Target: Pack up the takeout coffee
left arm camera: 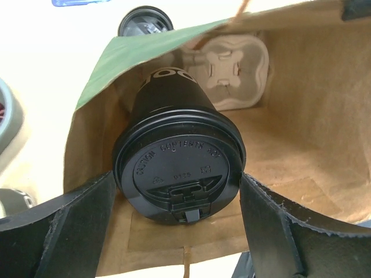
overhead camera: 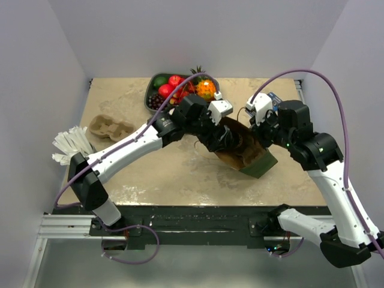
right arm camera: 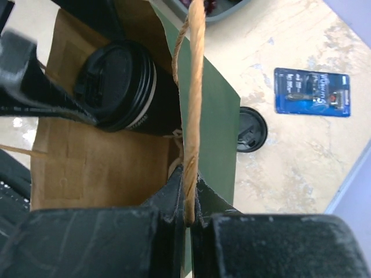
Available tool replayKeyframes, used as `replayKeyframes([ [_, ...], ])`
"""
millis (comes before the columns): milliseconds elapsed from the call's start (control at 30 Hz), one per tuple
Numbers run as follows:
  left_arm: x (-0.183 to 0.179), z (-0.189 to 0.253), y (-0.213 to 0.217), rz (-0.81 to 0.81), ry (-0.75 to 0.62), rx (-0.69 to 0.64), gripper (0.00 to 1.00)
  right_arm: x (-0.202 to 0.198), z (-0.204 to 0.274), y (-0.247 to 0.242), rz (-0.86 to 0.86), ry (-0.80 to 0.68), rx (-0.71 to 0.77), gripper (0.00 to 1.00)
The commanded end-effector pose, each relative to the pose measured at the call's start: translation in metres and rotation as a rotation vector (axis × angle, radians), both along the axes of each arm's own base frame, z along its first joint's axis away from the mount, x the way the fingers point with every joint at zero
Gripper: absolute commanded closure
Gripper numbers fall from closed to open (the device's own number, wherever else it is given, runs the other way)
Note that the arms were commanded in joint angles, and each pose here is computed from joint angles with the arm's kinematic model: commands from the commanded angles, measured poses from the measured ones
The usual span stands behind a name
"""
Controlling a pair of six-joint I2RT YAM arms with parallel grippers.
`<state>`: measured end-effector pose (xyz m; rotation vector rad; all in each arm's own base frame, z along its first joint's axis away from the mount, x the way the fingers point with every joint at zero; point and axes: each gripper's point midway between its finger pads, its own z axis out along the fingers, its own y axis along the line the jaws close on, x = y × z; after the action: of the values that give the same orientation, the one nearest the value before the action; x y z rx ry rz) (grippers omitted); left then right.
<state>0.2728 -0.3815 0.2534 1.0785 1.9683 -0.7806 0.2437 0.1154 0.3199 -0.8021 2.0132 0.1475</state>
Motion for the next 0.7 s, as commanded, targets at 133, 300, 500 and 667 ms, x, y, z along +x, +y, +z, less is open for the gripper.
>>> replayKeyframes([
  [133, -0.004, 0.026, -0.008, 0.025, -0.211, -0.120, 1.00, -0.021, -0.011, 0.018, 0.097, 0.058, 0.084, 1.00],
  [300, 0.000, 0.019, -0.016, 0.027, -0.225, -0.133, 1.00, -0.029, -0.013, 0.018, 0.112, 0.056, 0.097, 1.00],
  [500, 0.008, 0.004, -0.022, 0.060, -0.211, -0.118, 1.00, -0.027, -0.011, 0.019, 0.117, 0.068, 0.097, 1.00],
  [667, 0.006, -0.003, -0.026, 0.059, -0.185, -0.081, 1.00, -0.021, -0.009, 0.012, 0.071, 0.040, 0.077, 1.00],
])
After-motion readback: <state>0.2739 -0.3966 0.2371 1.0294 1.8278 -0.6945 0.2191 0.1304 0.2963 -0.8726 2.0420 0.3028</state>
